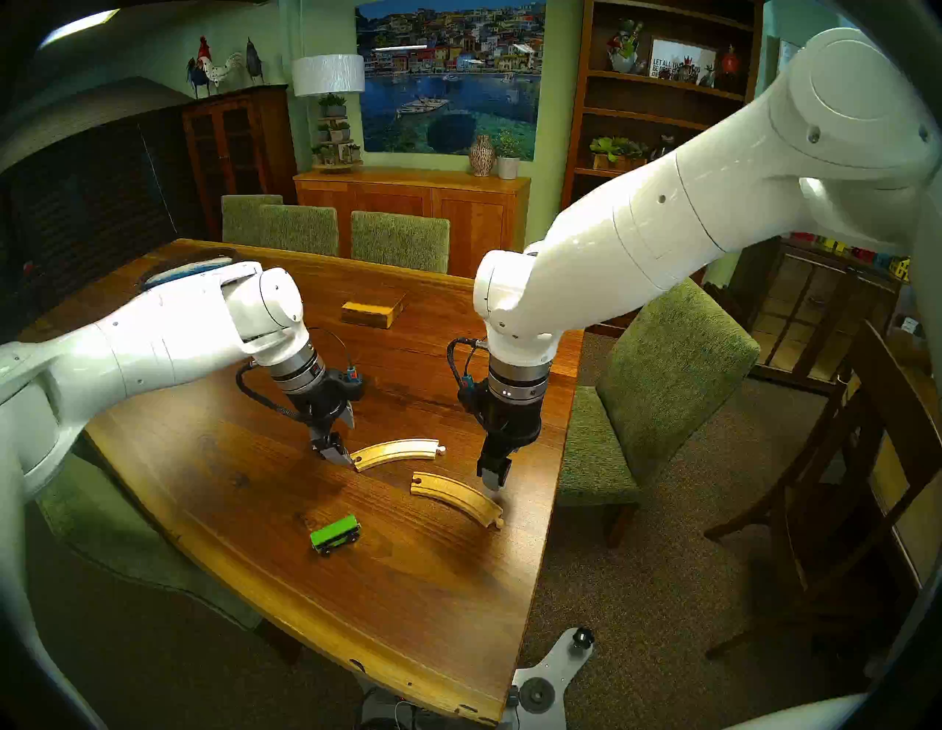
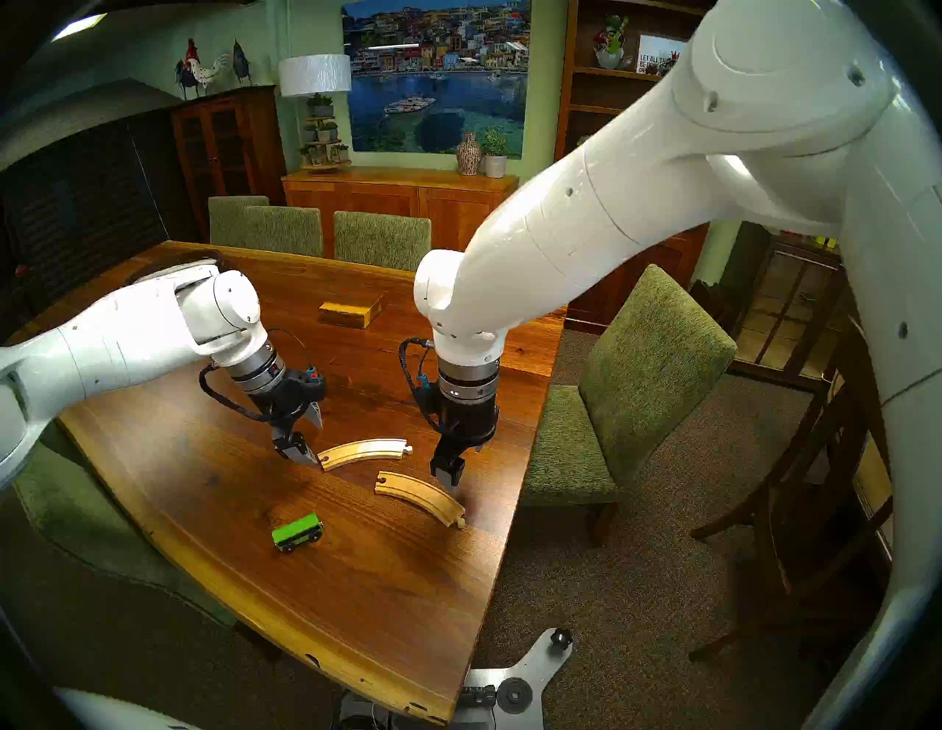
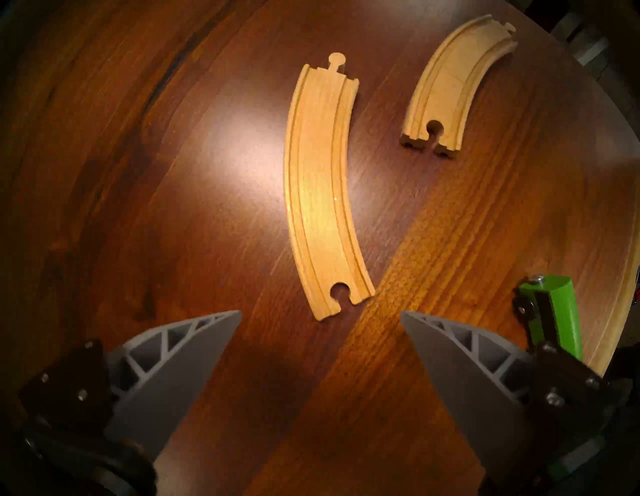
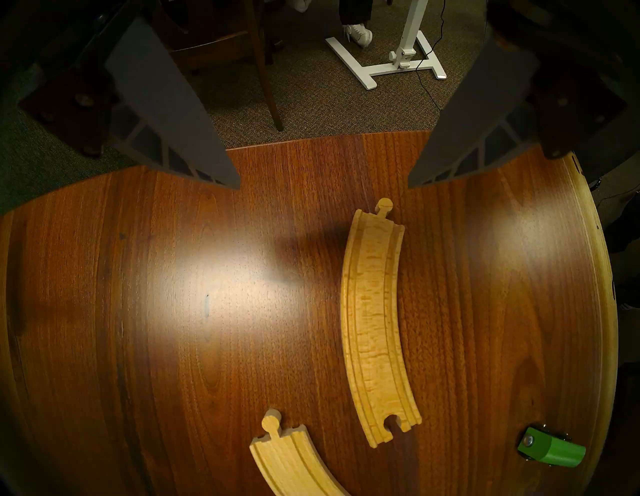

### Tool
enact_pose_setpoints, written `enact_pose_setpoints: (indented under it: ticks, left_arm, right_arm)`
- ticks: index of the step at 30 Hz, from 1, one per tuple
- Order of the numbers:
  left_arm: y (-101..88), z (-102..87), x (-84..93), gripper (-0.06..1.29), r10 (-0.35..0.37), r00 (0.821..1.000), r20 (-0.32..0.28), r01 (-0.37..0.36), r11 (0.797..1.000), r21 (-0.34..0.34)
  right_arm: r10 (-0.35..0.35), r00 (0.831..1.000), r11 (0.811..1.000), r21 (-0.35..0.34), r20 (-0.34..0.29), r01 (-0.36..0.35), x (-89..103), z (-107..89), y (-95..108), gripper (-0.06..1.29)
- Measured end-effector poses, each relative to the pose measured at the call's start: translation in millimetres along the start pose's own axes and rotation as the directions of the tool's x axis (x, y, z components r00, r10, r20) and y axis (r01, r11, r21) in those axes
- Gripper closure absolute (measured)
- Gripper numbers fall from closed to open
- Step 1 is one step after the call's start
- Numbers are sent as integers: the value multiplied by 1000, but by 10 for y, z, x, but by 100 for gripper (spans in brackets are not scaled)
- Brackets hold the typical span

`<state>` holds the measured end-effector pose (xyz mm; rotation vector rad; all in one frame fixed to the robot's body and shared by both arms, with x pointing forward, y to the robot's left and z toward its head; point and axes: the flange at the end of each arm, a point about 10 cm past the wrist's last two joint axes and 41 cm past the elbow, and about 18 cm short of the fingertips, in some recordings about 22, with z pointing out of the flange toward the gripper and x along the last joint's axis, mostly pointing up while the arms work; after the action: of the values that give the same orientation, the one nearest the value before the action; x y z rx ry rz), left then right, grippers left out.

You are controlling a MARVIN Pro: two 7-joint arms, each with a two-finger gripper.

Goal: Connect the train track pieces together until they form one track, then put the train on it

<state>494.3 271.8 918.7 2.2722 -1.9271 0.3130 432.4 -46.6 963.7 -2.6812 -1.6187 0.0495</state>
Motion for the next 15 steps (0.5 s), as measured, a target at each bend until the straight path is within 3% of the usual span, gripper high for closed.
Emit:
enact_pose_setpoints:
  ticks: [15]
  left_arm:
    - [-47, 192, 165, 0, -5, 1000, 17, 4, 1000, 7]
  right_arm:
    - [0, 1000, 1000, 0, 1, 0, 0, 1, -1, -2]
